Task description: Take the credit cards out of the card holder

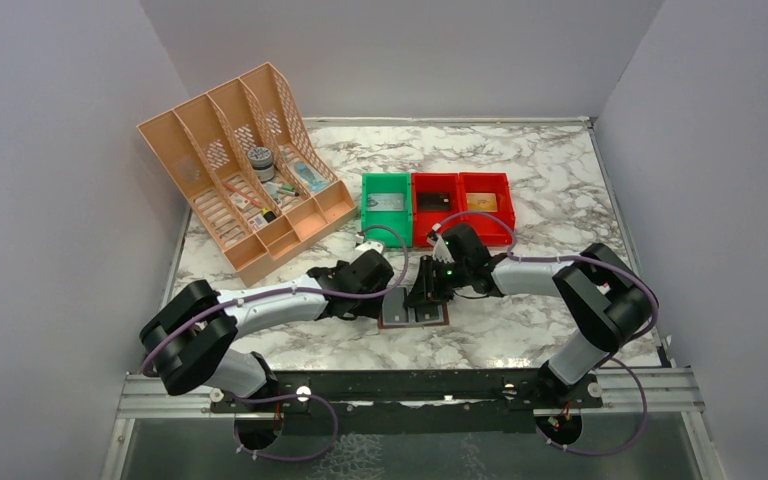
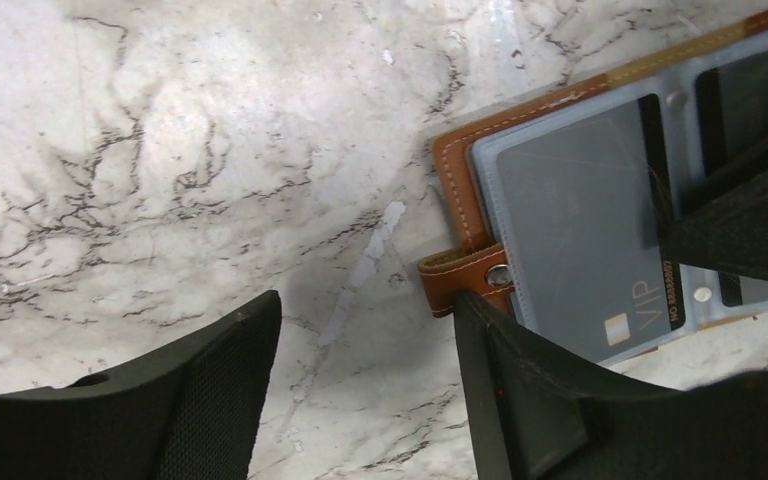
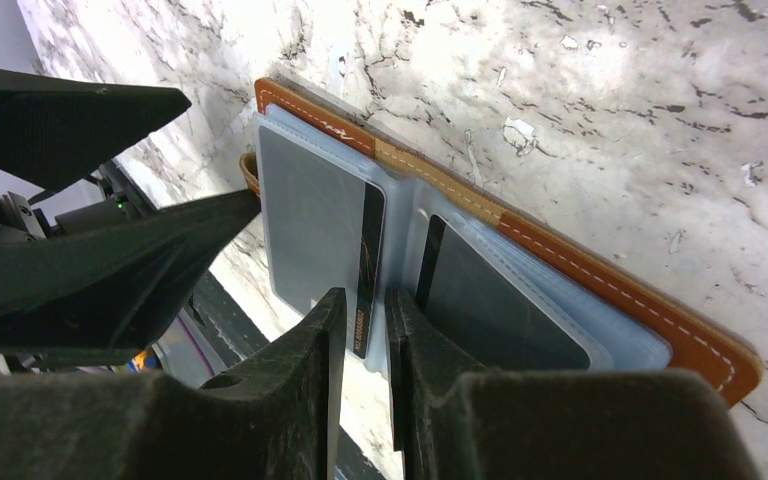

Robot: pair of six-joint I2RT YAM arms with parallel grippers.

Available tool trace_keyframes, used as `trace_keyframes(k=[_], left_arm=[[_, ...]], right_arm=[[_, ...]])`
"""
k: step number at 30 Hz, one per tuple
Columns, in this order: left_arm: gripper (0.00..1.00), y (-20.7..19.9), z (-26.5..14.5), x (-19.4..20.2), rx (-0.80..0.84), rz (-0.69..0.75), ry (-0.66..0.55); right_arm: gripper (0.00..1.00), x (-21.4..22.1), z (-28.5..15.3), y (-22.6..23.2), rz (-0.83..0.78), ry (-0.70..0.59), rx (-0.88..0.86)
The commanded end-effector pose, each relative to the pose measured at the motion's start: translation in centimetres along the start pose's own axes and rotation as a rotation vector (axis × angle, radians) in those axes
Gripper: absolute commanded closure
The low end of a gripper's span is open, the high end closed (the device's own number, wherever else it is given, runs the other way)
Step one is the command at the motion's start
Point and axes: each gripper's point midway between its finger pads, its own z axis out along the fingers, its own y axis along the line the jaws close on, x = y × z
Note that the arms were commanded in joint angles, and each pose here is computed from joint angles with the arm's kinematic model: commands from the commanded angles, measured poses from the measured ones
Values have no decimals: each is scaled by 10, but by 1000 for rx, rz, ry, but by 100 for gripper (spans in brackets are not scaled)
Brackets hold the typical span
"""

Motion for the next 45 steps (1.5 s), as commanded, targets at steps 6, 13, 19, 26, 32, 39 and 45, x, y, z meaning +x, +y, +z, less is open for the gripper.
trace_keyframes(k=[6, 13, 19, 26, 32, 39, 45], left_arm=[[43, 38, -6, 1, -214, -65, -24], [40, 38, -17, -4, -199, -164, -66], [32, 1, -23, -29, 5, -142, -139], [30, -20, -5, -23, 81, -17, -74], [34, -1, 3, -17, -47, 4, -37], [39, 25, 2, -10, -190, -8, -25], [41, 39, 0, 0, -255, -44, -7]], right_arm=[[78, -2, 7, -12, -10, -10, 54], [78, -5, 6, -8, -16, -16, 44], [78, -9, 5, -3, -22, -22, 35], [78, -12, 6, -4, -18, -31, 44], [78, -11, 8, -7, -14, -30, 52], [78, -10, 9, -10, -13, -27, 63], [78, -11, 9, -10, -13, -25, 64]])
